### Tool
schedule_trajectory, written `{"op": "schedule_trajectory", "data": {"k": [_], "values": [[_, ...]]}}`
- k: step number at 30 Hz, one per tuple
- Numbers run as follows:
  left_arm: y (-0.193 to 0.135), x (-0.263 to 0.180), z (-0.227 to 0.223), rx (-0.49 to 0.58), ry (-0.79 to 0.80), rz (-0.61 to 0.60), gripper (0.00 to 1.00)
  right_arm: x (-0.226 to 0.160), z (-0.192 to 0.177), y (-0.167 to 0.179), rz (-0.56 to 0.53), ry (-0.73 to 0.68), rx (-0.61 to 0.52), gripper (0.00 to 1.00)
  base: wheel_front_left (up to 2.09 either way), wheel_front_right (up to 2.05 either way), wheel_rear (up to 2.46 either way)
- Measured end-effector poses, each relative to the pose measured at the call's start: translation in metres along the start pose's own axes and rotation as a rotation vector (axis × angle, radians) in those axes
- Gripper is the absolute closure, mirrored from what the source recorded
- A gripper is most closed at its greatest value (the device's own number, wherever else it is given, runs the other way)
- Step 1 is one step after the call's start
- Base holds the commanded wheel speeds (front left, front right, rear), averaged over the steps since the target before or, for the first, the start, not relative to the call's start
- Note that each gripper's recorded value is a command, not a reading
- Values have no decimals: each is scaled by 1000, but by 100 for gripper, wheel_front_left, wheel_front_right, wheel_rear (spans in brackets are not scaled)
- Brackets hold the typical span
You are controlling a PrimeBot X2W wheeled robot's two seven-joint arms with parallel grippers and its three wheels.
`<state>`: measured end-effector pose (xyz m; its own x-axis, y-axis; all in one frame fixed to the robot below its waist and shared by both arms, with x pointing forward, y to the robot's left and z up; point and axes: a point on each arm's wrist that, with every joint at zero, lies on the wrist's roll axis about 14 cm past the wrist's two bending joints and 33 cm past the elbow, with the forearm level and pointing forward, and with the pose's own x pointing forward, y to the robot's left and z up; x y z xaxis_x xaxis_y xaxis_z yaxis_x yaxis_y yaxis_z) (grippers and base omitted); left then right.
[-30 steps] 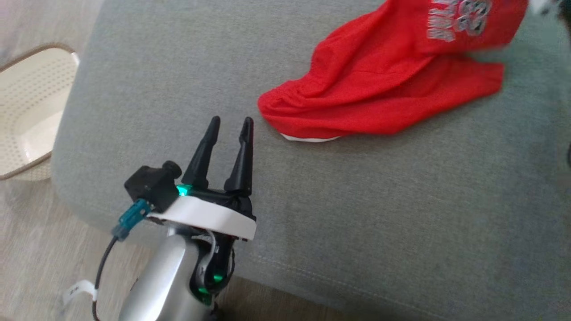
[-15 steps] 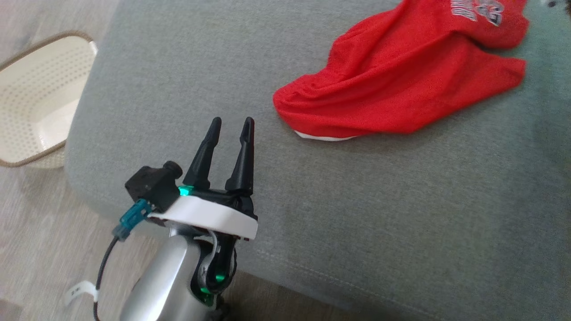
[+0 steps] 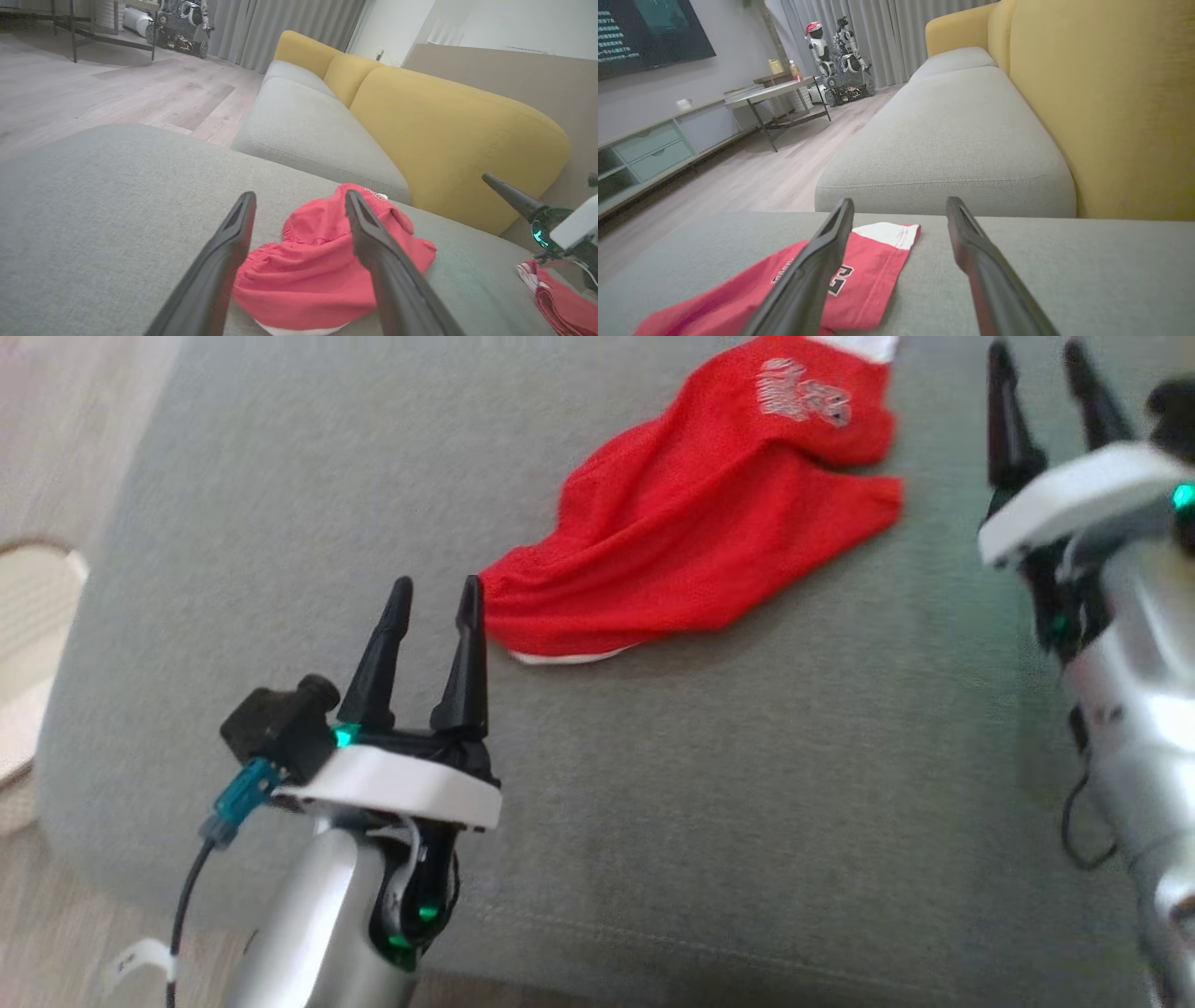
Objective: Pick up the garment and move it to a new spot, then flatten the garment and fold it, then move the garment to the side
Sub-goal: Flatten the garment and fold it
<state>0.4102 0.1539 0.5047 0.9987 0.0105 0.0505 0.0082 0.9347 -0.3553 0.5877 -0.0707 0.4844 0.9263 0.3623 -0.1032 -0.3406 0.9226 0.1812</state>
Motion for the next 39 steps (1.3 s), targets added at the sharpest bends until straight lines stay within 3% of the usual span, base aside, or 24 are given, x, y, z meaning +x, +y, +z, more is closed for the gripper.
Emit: {"op": "schedule_trajectory", "data": {"k": [13, 20, 24, 29, 39], "values": [[-34, -3, 2, -8, -14, -100, 0, -136, -29, -29, -152, -67, 126, 0, 0, 0, 0], [-60, 1, -10, 5, 13, -197, 0, -166, -20, -33, -205, -120, 110, 0, 0, 0, 0], [-95, 5, -29, 109, 48, -348, 0, -170, -8, -40, -234, -151, 110, 0, 0, 0, 0], [-140, 8, -77, 321, 138, -575, 0, -180, -7, -54, -283, -155, 106, 0, 0, 0, 0], [-150, 46, -148, 640, 269, -702, 0, -205, -19, -83, -396, -129, 116, 0, 0, 0, 0]]}}
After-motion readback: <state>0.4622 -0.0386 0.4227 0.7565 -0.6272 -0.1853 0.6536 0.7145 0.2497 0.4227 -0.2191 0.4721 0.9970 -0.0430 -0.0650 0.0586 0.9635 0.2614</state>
